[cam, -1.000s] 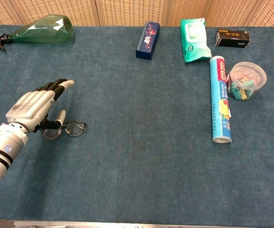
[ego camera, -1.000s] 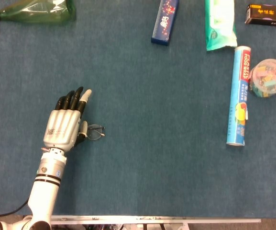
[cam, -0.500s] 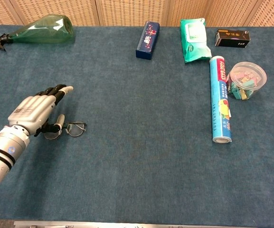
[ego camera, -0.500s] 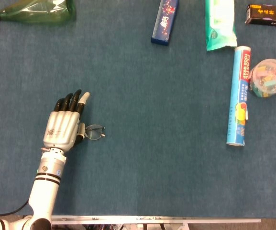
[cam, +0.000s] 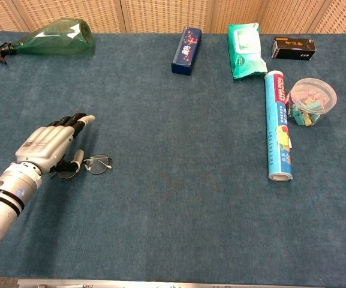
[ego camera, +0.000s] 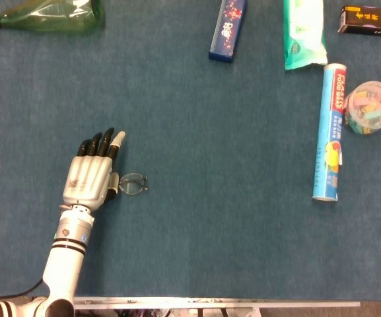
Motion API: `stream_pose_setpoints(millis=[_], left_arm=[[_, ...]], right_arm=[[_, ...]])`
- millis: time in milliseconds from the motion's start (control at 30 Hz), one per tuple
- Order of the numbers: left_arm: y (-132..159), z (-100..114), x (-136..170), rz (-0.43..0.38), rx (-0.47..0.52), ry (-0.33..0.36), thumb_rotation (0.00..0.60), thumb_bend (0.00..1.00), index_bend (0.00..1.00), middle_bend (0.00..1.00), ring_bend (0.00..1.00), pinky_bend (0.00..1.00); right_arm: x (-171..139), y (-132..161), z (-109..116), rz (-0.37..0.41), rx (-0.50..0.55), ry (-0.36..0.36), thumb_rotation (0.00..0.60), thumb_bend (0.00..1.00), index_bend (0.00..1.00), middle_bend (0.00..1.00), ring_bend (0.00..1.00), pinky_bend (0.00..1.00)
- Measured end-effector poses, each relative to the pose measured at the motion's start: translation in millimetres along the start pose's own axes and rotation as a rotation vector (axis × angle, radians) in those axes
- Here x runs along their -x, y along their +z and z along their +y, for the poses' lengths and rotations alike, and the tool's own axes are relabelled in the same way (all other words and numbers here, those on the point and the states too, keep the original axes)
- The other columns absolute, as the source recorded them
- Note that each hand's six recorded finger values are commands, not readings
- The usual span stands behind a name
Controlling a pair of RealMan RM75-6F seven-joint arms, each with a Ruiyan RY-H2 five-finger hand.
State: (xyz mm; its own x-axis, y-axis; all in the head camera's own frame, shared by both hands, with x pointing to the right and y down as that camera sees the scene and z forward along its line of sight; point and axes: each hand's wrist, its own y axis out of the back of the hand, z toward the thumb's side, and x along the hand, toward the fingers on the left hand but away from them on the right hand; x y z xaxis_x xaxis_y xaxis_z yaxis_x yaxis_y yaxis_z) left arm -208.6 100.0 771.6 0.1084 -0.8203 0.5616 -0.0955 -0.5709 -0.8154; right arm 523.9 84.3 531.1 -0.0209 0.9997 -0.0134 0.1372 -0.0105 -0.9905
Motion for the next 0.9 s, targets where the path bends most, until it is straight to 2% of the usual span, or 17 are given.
stream_pose_setpoints(millis=[233,400,567,767,900], left_arm=[[0,-5,-1,0.006,-0.003,-0.009,0.6,0.57,0.01,0.0,0.0,0.09],[-1,1,1,0.004,0.017,0.006,0.6,0.57,0.01,0.0,0.0,0.09],[-4,25,9,-0.006,0.048,0.067,0.6,0.57,0.01,0.0,0.0,0.09],[-24,59,21,0.014,0.068,0.143,0.6,0.57,0.0,0.0,0.0,0.07],[-56,84,30,0.06,0.082,0.179,0.6,0.54,0.0,0.0,0.0,0.07]], right_arm=[[0,0,1,0.0,0.0,-0.004,0.6,0.02,0.43,0.4,0.3,0.58],[0,0,1,0.0,0.0,-0.003,0.6,0.02,0.43,0.4,0.3,0.58],[0,1,0,0.002,0.0,-0.001,0.6,0.02,0.43,0.4,0.3,0.58],[-1,2,-1,0.006,0.0,0.0,0.6,0.02,0.43,0.4,0.3,0.58],[0,3,-5,0.007,-0.006,0.009,0.6,0.02,0.43,0.4,0.3,0.58]])
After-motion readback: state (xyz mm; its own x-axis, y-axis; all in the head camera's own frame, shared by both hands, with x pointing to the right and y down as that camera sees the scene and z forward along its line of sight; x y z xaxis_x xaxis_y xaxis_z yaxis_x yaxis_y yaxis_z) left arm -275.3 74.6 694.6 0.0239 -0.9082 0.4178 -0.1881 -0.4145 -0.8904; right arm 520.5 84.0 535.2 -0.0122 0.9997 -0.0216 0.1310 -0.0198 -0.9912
